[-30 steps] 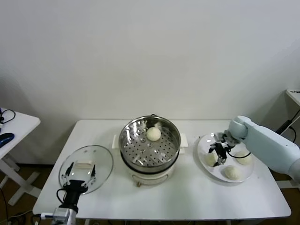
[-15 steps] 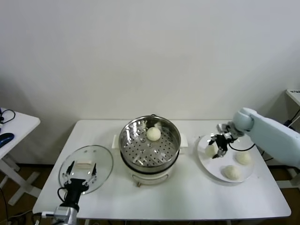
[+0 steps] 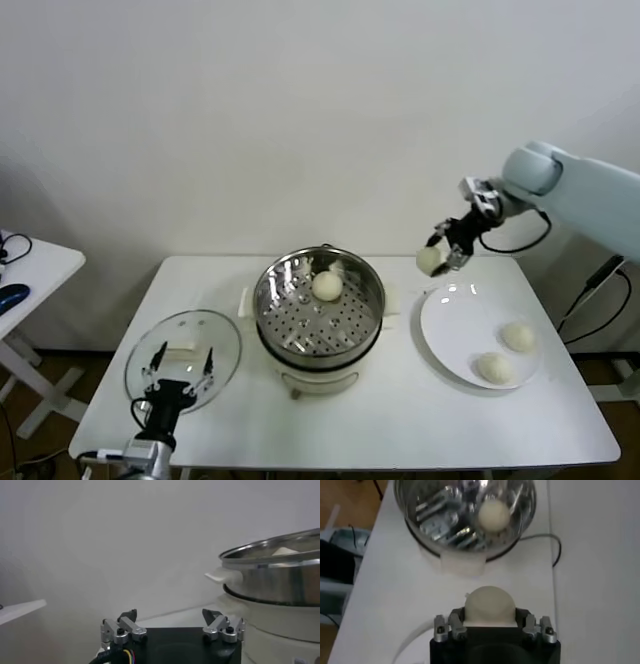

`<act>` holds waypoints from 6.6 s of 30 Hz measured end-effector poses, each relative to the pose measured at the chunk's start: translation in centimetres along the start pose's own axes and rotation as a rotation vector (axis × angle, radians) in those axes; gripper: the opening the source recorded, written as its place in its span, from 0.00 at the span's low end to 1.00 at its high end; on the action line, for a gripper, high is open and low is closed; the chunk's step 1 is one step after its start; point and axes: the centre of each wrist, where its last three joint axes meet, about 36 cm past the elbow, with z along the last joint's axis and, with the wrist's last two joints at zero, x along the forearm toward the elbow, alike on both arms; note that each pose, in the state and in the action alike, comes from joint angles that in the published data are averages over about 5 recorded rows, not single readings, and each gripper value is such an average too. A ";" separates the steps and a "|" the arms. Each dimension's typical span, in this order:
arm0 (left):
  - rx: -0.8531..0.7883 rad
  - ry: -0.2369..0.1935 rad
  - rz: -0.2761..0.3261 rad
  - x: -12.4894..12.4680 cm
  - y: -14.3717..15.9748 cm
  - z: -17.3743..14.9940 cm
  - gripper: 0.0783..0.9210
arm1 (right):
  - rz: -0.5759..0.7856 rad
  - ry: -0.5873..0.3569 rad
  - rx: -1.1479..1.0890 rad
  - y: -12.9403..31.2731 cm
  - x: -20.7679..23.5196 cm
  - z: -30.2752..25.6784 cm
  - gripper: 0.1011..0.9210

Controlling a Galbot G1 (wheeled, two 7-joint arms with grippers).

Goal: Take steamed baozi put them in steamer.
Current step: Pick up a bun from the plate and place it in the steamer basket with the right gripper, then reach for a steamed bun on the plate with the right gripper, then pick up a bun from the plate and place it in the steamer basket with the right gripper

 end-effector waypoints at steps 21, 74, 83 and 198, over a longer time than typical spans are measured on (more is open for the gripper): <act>-0.002 -0.009 -0.003 0.4 0.0 -0.1 0.88 | -0.128 -0.093 0.092 -2.4 -10.1 -18.7 0.68; 0.007 -0.001 -0.010 0.6 0.7 0.7 0.88 | -0.229 -0.042 0.166 -0.2 -19.6 -20.4 0.88; 0.000 -0.006 0.000 0.6 0.9 0.8 0.88 | -0.175 0.007 0.200 0.0 -10.0 -15.7 0.88; 0.002 0.017 0.012 1.2 -0.3 2.0 0.88 | -0.126 0.268 0.474 3.3 -2.6 1.1 0.74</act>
